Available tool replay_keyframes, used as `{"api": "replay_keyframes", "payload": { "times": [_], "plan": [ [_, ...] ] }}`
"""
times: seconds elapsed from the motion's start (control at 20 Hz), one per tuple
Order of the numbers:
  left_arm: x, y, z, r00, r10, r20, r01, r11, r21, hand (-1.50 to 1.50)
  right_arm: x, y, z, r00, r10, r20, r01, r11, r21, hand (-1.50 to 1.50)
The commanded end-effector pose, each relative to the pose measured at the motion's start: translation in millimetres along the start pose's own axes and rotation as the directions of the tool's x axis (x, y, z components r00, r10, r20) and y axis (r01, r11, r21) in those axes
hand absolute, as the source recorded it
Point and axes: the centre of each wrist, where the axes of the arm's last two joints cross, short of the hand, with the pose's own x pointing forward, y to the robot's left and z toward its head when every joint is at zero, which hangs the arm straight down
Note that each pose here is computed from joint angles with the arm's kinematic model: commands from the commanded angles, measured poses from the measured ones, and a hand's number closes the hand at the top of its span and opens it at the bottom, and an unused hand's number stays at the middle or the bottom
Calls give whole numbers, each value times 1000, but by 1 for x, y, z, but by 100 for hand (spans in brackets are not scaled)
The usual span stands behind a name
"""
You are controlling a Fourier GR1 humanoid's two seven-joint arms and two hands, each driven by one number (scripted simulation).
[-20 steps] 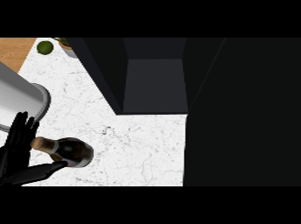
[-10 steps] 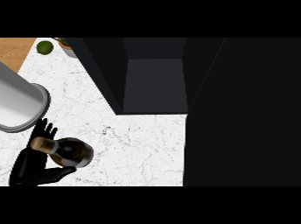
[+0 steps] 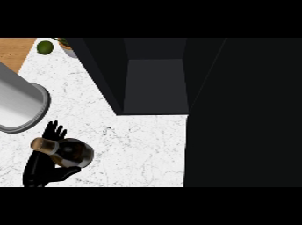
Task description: Pick up the wine, place it into the cabinet and close the cabinet
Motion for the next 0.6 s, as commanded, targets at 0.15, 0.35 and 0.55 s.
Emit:
{"api": "replay_keyframes", "payload": {
  "times": [0.15,0.35,0.55],
  "plan": [
    [-20,-2,-16,995,98,36,-99,995,21,-150,30,4,8,998,-25,59,23,999,37,-150],
    [-21,14,-18,994,108,33,-109,994,28,-150,16,17,16,997,-39,70,38,999,13,-150],
    [-40,-8,-11,992,126,11,-126,990,-56,150,39,14,17,998,-41,54,39,998,48,-150]
  ]
}}
